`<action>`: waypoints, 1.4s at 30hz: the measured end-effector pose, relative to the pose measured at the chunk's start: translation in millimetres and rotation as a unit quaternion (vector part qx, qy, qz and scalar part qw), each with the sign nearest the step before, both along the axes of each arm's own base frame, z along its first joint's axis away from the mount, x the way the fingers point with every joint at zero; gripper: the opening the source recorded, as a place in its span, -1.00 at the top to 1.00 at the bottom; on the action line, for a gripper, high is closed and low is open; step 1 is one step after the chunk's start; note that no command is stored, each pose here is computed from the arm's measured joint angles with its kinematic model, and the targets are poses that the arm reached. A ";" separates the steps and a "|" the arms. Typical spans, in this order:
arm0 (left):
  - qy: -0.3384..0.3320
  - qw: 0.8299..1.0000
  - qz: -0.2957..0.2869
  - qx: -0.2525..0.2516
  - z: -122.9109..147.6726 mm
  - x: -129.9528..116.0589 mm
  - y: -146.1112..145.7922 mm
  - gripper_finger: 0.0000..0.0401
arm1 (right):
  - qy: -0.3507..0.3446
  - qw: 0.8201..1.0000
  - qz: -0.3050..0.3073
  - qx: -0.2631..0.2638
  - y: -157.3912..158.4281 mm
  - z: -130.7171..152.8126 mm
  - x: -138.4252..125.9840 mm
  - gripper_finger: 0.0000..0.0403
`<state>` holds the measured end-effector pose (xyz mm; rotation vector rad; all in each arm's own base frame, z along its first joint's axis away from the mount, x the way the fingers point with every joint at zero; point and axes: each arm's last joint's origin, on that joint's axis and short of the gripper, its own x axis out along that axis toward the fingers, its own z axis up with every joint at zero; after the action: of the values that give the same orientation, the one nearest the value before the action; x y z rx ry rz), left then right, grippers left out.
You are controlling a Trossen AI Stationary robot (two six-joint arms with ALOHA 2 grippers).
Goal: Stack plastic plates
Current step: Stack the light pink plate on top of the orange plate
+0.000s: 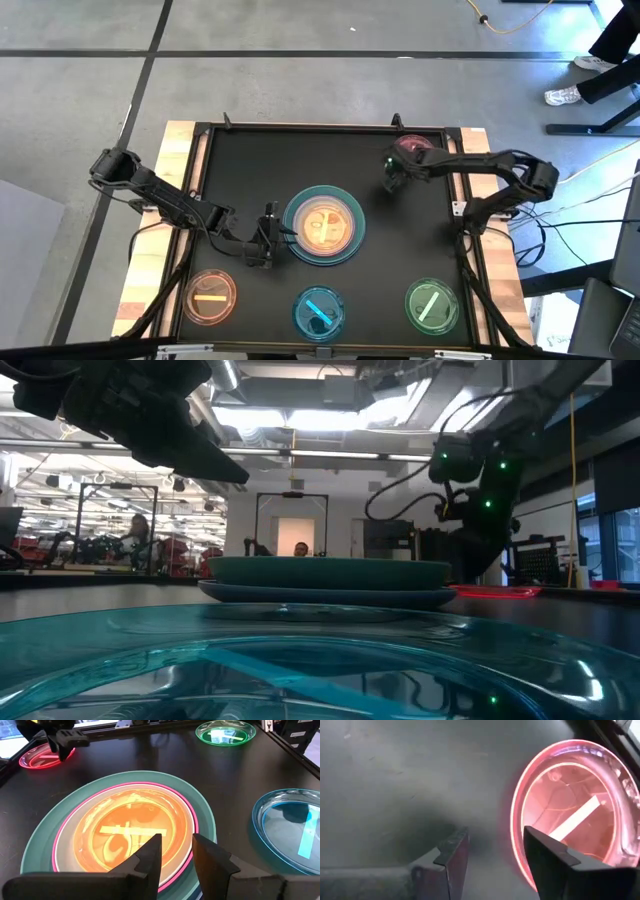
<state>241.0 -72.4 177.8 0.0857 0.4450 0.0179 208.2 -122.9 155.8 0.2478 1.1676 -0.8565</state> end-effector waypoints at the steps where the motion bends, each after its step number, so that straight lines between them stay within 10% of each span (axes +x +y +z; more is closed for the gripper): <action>1: 0.000 1.000 0.000 0.000 0.0 0.0 0.0 0.49 | -0.009 1.000 0.000 0.002 -3.0 -1.9 -1.4 0.10; 13: 0.000 1.000 0.001 0.000 -0.1 0.1 0.5 0.49 | -0.037 0.999 -0.035 -0.007 -25.6 -22.0 -26.7 0.15; 27: 0.000 1.000 0.001 0.000 0.0 0.1 0.5 0.49 | -0.024 1.000 -0.009 -0.010 -28.4 -28.9 -35.0 0.97; 42: -0.001 1.000 0.001 0.000 0.2 0.2 0.4 0.49 | -0.104 0.974 0.194 -0.053 45.0 22.9 32.0 0.98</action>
<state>241.2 -72.0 178.0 0.0851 0.4427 0.0191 240.2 -77.9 178.7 0.0166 0.9289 -0.5314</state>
